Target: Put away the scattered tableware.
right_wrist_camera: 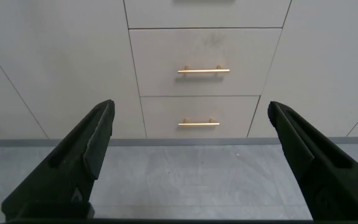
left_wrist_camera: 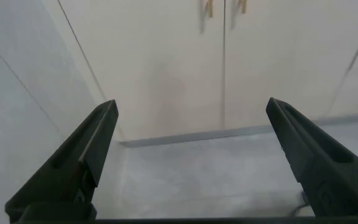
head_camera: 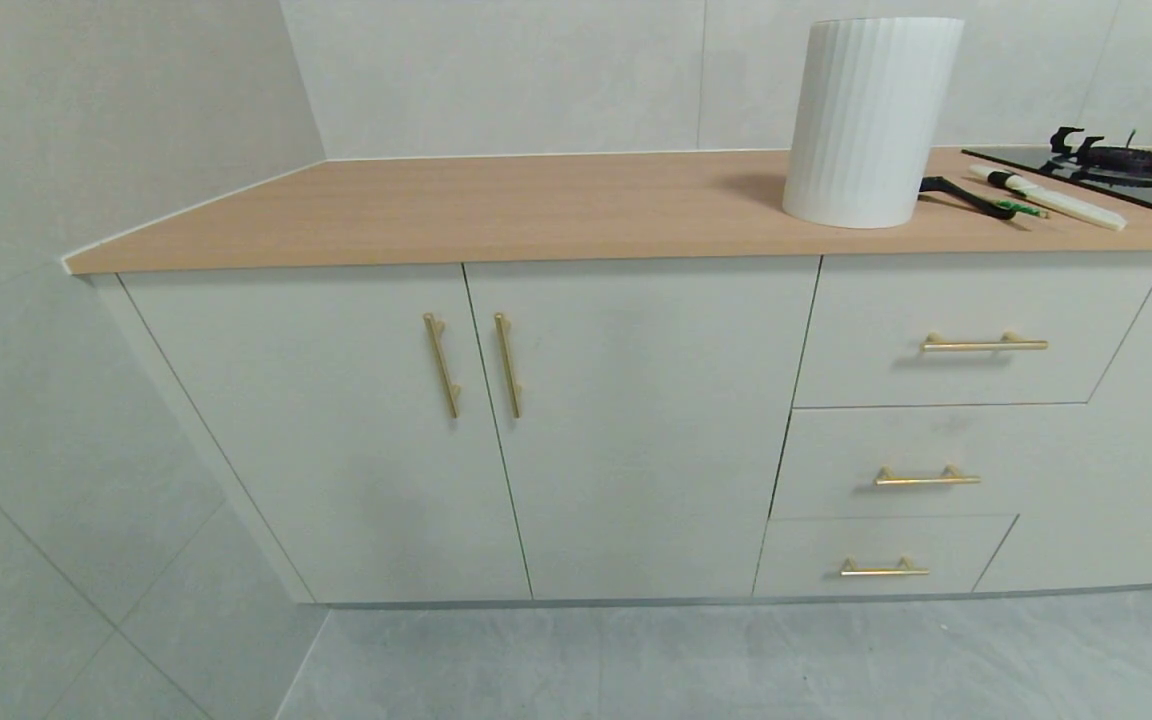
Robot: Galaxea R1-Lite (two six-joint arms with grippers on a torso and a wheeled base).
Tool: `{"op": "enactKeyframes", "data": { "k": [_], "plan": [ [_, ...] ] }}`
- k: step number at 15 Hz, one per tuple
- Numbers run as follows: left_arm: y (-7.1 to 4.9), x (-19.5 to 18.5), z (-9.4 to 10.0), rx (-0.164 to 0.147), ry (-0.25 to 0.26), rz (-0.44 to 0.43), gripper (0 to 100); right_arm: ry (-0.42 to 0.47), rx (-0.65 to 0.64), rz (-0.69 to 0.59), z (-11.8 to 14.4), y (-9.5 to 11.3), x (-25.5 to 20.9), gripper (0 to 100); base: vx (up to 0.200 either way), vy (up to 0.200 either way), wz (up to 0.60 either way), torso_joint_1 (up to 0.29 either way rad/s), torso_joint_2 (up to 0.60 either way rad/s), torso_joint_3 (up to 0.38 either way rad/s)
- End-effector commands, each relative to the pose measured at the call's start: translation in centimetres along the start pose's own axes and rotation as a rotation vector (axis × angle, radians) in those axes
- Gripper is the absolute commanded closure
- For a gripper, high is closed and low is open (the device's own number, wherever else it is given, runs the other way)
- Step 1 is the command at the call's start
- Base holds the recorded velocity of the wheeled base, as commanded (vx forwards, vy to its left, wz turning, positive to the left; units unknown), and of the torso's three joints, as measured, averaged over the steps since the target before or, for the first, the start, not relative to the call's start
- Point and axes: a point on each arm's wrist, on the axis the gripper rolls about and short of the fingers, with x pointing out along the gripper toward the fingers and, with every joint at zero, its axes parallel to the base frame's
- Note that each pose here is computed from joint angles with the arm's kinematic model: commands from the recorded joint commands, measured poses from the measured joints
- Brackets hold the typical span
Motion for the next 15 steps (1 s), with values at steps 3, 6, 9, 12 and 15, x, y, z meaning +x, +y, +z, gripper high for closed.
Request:
{"op": "enactKeyframes", "data": {
  "k": [3, 6, 9, 12, 15],
  "plan": [
    [0.00, 0.01, -0.02, 0.000, 0.002, 0.000, 0, 0.002, -0.001, 0.001, 0.00, 0.00, 0.01, 0, 0.000, 0.000, 0.00, 0.000, 0.00, 0.000],
    [0.00, 0.01, -0.02, 0.000, 0.002, 0.000, 0, 0.002, -0.001, 0.001, 0.00, 0.00, 0.01, 0, 0.000, 0.000, 0.00, 0.000, 0.00, 0.000],
    [0.00, 0.01, 0.00, 0.000, 0.001, 0.000, 0, 0.002, -0.001, 0.001, 0.00, 0.00, 0.01, 0, 0.000, 0.000, 0.00, 0.000, 0.00, 0.000],
    [0.00, 0.01, 0.00, 0.000, 0.001, 0.000, 0, 0.002, 0.001, 0.001, 0.00, 0.00, 0.01, 0, 0.000, -0.133, 0.00, 0.003, 0.00, 0.003],
    [0.00, 0.01, 0.00, 0.000, 0.001, 0.000, 0, 0.001, 0.001, 0.001, 0.02, 0.00, 0.01, 0, 0.000, -0.200, 0.00, 0.004, 0.01, -0.001]
  ]
}}
